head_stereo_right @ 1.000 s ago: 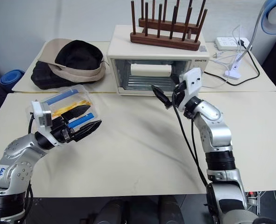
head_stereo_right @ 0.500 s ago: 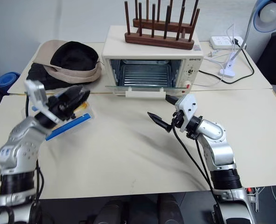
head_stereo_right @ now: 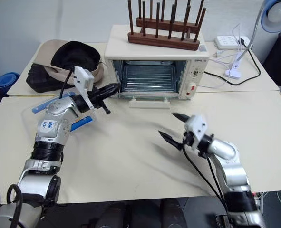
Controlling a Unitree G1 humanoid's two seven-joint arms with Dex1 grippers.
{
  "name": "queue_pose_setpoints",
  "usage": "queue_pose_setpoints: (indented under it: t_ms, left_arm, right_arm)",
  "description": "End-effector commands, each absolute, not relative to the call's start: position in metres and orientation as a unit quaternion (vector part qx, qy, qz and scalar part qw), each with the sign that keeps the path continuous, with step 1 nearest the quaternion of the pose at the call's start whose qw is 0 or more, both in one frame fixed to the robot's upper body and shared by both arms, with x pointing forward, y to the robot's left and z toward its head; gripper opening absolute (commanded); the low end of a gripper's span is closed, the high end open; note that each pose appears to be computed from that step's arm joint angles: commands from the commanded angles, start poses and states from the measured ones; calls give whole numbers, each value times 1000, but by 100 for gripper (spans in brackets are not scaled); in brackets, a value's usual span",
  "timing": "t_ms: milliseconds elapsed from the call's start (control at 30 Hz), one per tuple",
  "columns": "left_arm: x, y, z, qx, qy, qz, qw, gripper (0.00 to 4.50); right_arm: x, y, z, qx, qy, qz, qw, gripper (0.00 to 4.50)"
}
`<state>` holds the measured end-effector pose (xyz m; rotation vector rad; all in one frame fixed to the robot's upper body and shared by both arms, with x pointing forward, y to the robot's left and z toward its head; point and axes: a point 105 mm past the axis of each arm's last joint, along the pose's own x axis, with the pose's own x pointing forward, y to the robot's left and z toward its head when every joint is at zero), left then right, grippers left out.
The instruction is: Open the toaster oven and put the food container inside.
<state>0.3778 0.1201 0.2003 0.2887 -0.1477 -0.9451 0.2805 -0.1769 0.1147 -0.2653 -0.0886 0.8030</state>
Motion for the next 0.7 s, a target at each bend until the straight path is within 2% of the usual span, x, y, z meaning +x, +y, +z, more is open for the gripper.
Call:
queue_pose_setpoints:
  t_ms: [33,200,300,433,533,667,700]
  left_arm:
    - [363,111,182,213,-51,-474,853,4]
    - [360,106,150,210,-21,-423,881,4]
    - [349,106,148,166,-29,-414,894,4]
    - [321,124,177,68,-93,-412,904,118]
    - [293,164,198,33,-138,-377,915,202]
    - [263,255,210,28,-137,-227,964,308]
    - [250,291,207,19,-120,-165,979,343]
  right_arm:
    - [256,-213,125,-149,-64,351,922,450]
    - [250,-230,138,-156,-92,331,926,450]
    - [263,-219,152,-145,-122,350,918,450]
    - [279,-197,171,-115,-163,392,898,450]
    - [283,-179,179,-112,-185,430,876,450]
    - [284,-159,188,-105,-215,460,855,450]
    - [283,-151,191,-100,-225,474,846,450]
